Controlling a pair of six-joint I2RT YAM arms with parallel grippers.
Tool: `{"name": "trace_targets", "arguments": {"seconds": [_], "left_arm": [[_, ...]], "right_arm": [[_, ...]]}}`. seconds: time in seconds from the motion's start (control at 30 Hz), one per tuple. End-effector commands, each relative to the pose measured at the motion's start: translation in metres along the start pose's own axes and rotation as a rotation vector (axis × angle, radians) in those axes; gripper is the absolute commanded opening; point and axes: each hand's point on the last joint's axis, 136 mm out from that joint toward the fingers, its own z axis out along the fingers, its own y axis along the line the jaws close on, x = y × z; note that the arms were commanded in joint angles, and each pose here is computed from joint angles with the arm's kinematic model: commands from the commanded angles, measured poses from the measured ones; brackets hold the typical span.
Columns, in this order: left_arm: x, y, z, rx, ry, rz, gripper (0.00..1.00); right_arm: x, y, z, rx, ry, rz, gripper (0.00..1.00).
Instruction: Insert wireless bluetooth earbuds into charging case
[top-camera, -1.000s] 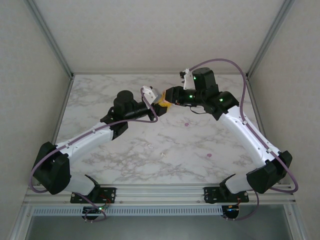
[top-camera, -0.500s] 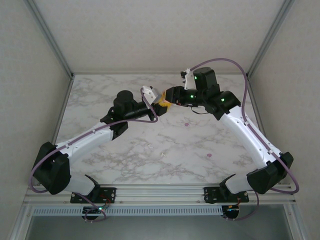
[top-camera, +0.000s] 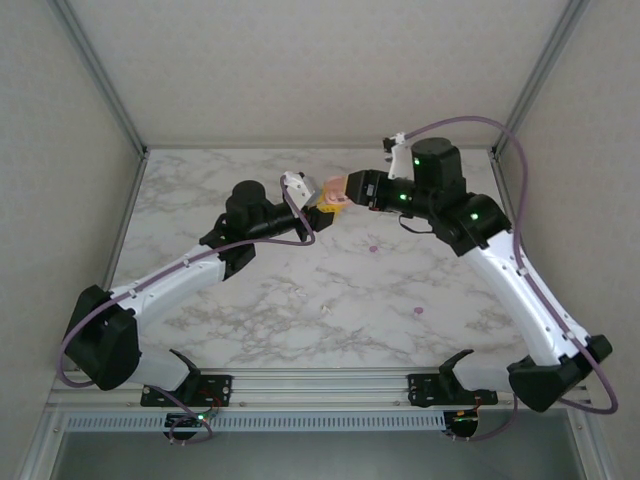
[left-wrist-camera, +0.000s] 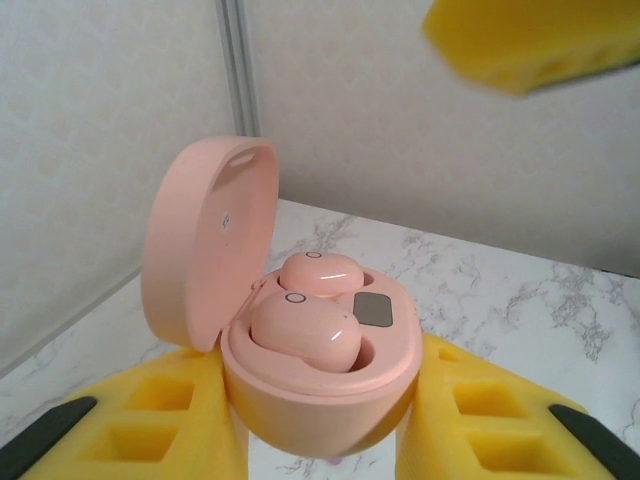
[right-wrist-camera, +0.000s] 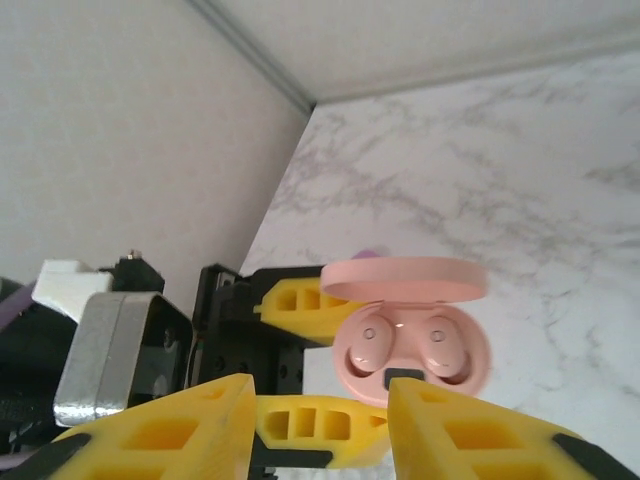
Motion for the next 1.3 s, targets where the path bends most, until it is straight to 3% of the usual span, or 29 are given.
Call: {"name": "trace_targets", "arguments": {"seconds": [0.0,0.5,0.8,1.03,1.27], "left_arm": [[-0.029,-0.007,-0.009,0.006,-0.055,0.048,0.19],[-0.035,-0.019,-0.020,0.037,-0.035,0.062,0.20],[-0.039,-0.013,-0.018,0.007,-0.053,0.054,0.20],[-0.050,-0.012,-0.017,0.022,-0.098,0.032,0.20],[-0.064,-0.011,-0.012,0.069,-0.160,-0.013,0.20]], "right_arm": [[-0.016,-0.030,-0.004,0.137,-0.068,0.022,0.41],[-0.008,-0.020,0.067,-0.020,0.229,0.141,0.48],[0.019,-0.022,0.050,-0.072,0.283,0.158,0.48],[0.019,-0.027,0.029,-0.251,0.227,0.319,0.52],[0.021,-0.012,0.030,-0.452,0.290,0.433,0.52]]}}
